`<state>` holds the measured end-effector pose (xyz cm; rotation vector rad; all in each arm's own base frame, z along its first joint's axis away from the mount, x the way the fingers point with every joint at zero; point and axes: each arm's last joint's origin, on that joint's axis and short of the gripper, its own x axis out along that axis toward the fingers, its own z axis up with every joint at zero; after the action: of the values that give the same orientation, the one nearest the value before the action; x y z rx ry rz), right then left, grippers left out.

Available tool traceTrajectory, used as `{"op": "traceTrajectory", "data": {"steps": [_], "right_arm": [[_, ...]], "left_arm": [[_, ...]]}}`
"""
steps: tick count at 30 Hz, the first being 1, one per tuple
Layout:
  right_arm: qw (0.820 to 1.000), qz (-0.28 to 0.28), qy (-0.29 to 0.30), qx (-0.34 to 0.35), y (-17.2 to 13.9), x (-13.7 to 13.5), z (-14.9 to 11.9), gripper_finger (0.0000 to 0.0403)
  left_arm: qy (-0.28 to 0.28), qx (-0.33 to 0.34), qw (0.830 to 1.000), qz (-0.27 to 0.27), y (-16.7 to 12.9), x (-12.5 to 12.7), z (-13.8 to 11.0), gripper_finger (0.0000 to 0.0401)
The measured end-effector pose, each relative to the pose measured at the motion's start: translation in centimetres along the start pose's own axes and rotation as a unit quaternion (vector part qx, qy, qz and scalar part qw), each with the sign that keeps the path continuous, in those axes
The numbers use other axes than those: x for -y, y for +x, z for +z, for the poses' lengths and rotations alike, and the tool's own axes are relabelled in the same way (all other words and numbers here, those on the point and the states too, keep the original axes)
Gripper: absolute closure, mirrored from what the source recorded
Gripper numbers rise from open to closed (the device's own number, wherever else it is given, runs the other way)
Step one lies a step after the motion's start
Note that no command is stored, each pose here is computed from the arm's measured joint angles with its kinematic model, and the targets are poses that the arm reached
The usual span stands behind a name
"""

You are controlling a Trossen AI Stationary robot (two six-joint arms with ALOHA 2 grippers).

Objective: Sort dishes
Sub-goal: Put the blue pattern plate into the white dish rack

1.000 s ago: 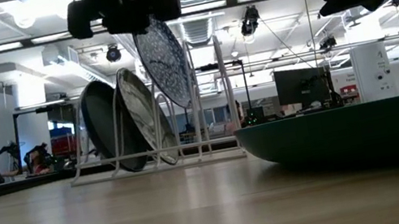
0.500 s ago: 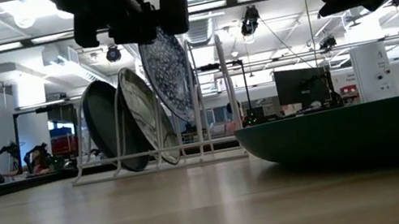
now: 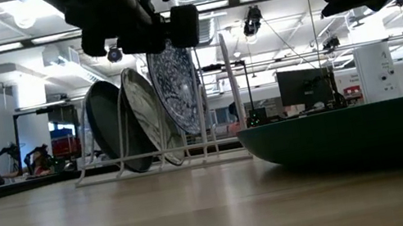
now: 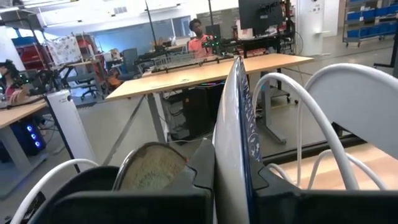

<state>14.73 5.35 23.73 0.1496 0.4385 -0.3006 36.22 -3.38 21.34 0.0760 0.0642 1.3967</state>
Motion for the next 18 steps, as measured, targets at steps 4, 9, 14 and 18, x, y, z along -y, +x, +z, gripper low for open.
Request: {"op": "traceTrajectory", "data": {"steps": [4,9,14,18], "right_arm": [[1.000,0.000,0.000,0.000,0.0,0.0,0.0,0.0202],[1.000,0.000,0.000,0.000,0.0,0.0,0.0,0.0202],[1.000,0.000,0.000,0.000,0.0,0.0,0.0,0.0202],[1.000,0.000,0.000,0.000,0.0,0.0,0.0,0.0202]], "left_arm": [[0.004,0.000,1.000,0.000,0.0,0.1,-0.3,0.0398],[0.012,0.000,1.000,0.000,0.0,0.4,-1.1,0.0395],[0.016,0.000,1.000,0.000,0.1,0.8,-2.0,0.0390],[0.019,-0.001,1.000,0.000,0.1,0.9,-2.4,0.0390]]}}
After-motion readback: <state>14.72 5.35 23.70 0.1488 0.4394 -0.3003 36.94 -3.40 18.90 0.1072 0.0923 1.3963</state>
